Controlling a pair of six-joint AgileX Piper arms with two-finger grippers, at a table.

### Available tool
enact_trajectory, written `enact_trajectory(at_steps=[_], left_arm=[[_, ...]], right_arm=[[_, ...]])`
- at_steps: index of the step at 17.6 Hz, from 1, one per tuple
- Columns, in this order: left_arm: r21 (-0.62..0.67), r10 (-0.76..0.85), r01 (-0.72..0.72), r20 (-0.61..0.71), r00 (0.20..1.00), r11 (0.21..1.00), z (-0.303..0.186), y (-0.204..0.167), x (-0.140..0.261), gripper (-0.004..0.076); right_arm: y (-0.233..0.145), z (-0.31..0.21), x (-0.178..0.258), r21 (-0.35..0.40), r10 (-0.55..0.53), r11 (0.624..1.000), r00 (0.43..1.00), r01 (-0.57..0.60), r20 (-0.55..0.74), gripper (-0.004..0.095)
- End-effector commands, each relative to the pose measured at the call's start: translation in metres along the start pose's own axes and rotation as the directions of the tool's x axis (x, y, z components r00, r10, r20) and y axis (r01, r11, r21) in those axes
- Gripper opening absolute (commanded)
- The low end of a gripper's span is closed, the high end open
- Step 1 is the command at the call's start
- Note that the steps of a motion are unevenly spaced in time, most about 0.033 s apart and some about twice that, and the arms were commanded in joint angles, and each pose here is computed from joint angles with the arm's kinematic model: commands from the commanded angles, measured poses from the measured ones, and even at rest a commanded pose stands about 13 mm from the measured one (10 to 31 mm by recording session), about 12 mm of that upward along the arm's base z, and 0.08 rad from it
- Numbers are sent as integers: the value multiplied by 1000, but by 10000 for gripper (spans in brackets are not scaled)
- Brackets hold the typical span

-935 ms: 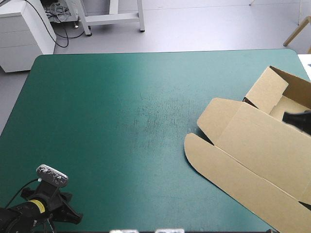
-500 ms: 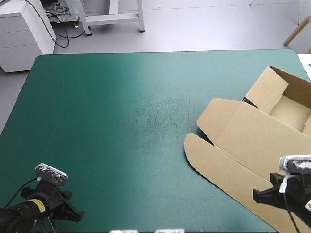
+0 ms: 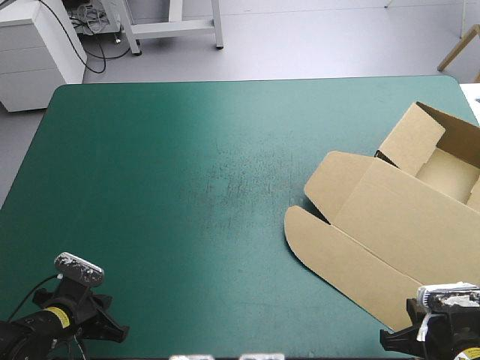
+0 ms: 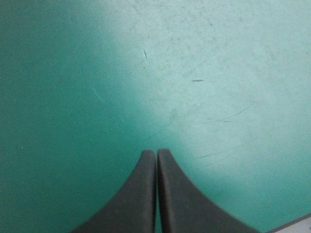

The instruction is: Fold the box

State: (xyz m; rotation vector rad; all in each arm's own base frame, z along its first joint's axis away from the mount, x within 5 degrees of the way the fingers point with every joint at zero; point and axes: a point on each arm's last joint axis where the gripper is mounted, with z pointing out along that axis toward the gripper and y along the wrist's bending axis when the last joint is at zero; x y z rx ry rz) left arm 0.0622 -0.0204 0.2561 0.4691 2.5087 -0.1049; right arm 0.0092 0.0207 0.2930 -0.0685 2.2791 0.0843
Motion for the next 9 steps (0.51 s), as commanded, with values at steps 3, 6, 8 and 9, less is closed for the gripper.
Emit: enact_trajectory(at_steps=[3, 6, 8, 9], left_arm=[[-1, -10, 10, 52, 999, 1000, -4, 0, -8, -10], [-1, -13, 13, 52, 999, 1000, -4, 0, -8, -10], [-1, -13, 13, 52, 999, 1000, -4, 0, -8, -10], [-1, -13, 13, 52, 999, 1000, -4, 0, -8, -10]], right_arm=[[-2, -3, -16, 23, -8, 1000, 991, 5, 137, -14], [-3, -3, -18, 34, -10, 999, 986, 4, 169, -14], [-4, -3, -21, 43, -11, 999, 979, 2, 202, -14], [-4, -3, -22, 45, -11, 999, 977, 2, 212, -14]])
